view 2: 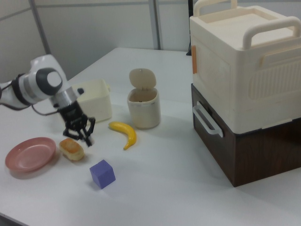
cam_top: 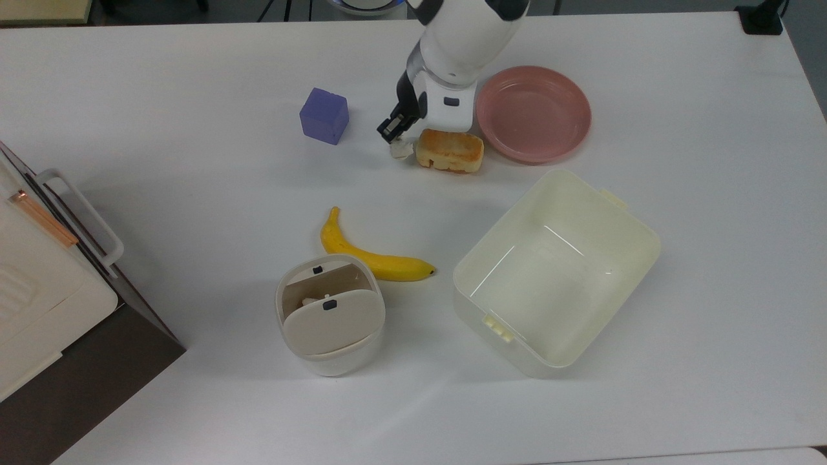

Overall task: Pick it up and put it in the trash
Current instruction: 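Lift the white piece and carry it over the white trash bin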

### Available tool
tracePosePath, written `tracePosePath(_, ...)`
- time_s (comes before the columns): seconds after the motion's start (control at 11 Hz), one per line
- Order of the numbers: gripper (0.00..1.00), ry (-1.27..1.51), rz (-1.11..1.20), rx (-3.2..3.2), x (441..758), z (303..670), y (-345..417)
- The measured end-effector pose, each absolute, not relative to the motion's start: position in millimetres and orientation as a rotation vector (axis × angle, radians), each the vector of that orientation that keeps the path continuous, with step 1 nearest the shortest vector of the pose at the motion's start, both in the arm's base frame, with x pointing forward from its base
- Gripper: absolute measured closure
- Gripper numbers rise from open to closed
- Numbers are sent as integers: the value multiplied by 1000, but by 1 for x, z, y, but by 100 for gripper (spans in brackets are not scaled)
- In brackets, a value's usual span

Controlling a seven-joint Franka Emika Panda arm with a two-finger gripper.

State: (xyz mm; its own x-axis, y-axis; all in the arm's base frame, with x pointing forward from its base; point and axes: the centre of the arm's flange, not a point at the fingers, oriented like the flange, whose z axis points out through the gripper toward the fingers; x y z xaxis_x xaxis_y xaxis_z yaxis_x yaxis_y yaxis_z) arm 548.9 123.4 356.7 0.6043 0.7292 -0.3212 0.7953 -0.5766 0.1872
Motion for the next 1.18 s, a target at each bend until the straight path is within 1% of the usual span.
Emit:
tracePosePath(0.27, 97, 1049, -85, 2657, 593, 437, 82)
tracePosePath(0.45, 97, 804, 83, 2796, 615, 487, 55)
tracePosePath(0.54, 97, 663, 144, 2849, 625, 501, 48)
tracePosePath(0.63, 97, 514, 178, 2891, 635, 504, 46)
tracePosePath(0.72, 97, 367, 191, 2915, 646, 497, 50)
tracePosePath(0.91, 97, 165, 204, 2926, 669, 480, 58)
tracePosePath(1.18, 97, -174, 300, 2944, 699, 485, 51)
